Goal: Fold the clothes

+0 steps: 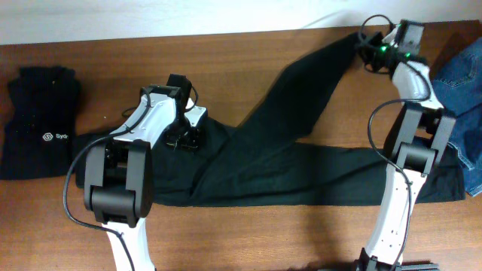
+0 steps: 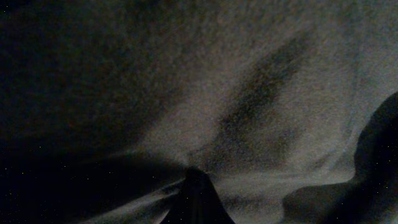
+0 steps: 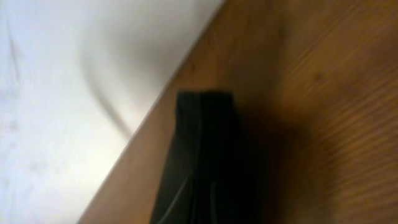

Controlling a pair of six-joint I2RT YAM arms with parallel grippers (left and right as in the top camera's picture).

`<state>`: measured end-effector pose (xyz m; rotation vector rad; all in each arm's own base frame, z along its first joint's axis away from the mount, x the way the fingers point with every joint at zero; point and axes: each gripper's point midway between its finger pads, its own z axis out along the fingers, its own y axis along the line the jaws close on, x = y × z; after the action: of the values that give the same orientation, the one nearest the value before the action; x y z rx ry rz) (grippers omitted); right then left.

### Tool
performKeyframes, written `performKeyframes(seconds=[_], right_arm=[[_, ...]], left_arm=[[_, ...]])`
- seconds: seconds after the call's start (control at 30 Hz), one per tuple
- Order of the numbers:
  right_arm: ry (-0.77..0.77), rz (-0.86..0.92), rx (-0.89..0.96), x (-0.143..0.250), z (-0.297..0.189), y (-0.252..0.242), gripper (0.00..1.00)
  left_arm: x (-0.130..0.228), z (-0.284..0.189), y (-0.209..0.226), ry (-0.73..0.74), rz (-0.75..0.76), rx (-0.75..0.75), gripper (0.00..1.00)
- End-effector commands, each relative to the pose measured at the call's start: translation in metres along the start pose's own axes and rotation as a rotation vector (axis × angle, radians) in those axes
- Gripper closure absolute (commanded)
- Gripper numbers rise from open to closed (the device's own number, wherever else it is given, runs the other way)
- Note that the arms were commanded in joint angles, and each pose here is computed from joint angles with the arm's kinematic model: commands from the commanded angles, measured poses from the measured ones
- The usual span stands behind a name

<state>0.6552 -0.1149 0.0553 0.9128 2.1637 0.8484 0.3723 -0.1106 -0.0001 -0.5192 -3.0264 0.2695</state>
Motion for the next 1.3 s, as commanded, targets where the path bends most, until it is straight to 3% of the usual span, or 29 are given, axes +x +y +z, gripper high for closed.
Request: performKeyframes(seconds=[0.0,0.33,0.5,0.57,0.67,0.7,0.83,1.07,1.27], right_arm=[[-0.047,-0.168,-0.054,-0.028,-0.042,0.059,0.96],[0.020,-0.254,0.034,-0.017,-0.105,0.103,0.96],[0.100,-0.280,0.061,0.013,-0.097,0.107,0.94],[0.155,-0.311,0.065,0.036,-0.082,0.111,0.77],[0.192,-0.369,0.133,0.067,-0.062,0.115,0.70],[0.195,-0.385,0.165,0.076,-0.058,0.116,0.60],[0.233,-0.453,0.286,0.120,-0.045,0.123,0.45],[0.270,-0.474,0.419,0.193,-0.024,0.136,0.45],[0.219,-0.532,0.560,0.221,-0.007,0.124,0.48]], left_arm=[[0.009,0.015,0.003,0.047,-0.018,0.005,0.99],[0.006,0.016,0.004,0.034,-0.016,0.003,0.99],[0.001,0.016,0.008,0.015,-0.012,-0.019,0.99],[-0.002,0.016,0.008,0.003,-0.010,-0.020,0.99],[-0.004,0.016,0.009,-0.005,-0.009,-0.021,0.99],[-0.004,0.016,0.009,-0.004,-0.009,-0.021,0.99],[-0.002,0.016,0.008,0.002,-0.010,-0.019,0.99],[-0.002,0.016,0.008,0.001,-0.010,-0.019,0.99],[-0.001,0.016,0.007,0.008,-0.011,-0.015,0.99]])
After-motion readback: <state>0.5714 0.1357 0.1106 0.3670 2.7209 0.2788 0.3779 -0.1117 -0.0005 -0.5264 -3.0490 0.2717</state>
